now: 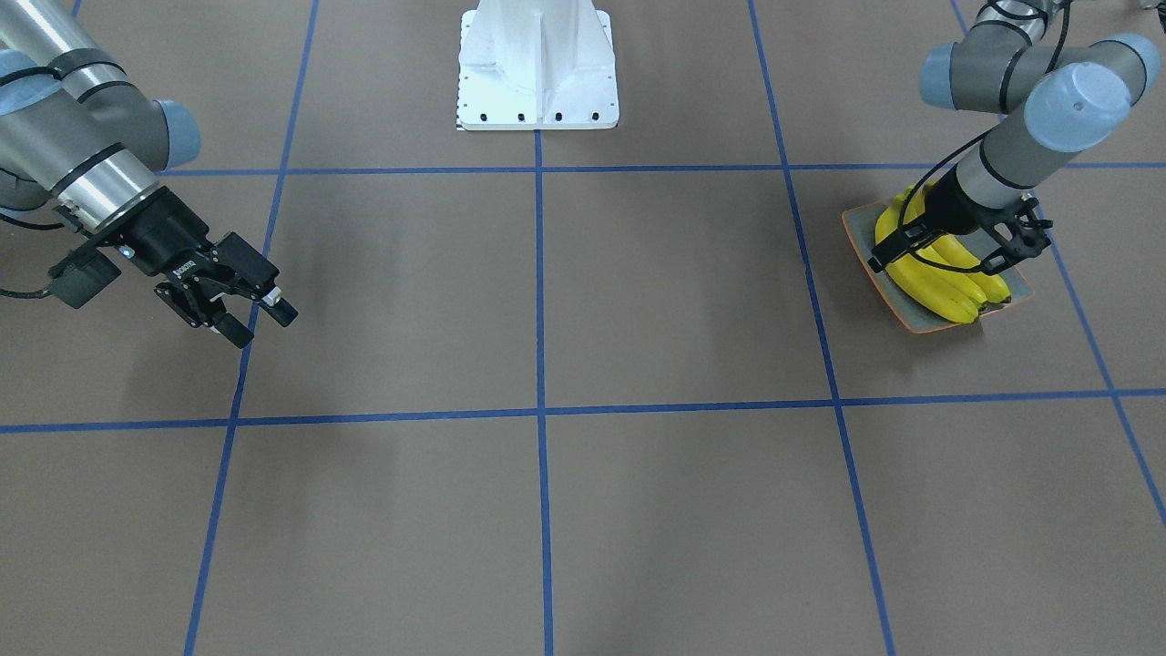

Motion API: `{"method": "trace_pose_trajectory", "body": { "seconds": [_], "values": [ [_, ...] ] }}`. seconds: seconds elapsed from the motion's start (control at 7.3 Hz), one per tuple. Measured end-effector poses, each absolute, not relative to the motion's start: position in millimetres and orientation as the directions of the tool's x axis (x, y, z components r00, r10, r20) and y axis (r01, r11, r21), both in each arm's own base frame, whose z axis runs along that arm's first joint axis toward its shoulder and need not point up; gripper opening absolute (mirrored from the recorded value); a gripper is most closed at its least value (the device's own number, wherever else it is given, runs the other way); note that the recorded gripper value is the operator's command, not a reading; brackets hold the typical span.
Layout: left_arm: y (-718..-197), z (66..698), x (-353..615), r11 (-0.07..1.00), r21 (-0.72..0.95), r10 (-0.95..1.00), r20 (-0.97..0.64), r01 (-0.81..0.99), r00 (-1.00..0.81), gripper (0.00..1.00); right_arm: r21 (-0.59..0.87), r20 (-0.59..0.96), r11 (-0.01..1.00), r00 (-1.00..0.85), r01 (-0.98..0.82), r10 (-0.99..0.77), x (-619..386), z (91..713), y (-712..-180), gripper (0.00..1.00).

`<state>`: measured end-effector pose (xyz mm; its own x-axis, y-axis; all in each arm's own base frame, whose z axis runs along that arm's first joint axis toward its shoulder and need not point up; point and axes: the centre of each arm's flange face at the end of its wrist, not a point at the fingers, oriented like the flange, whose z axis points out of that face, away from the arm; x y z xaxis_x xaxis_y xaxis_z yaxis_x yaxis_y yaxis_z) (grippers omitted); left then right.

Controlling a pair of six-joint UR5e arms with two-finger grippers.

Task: Transfer all bananas from basket to plate

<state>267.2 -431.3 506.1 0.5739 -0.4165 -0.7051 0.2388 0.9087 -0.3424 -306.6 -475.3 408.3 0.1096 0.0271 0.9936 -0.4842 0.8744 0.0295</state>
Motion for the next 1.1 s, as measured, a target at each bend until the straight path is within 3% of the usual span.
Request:
{"method": "trace_pose_trajectory", "body": {
  "seconds": [0.55, 1.1],
  "values": [
    [-439, 442, 257, 0.950, -0.234, -0.309, -0.800, 0.208, 0.514, 1.00, 0.017, 0.985, 0.883, 0.159, -0.470, 0.066, -262, 444, -497, 1.00],
    [-457, 386, 266, 0.962, -0.161, -0.247, -0.852, 0.219, 0.461, 1.00, 0.133, 0.908, 0.884, 0.412, -0.448, 0.072, -90, 610, -512, 1.00]
  ]
}}
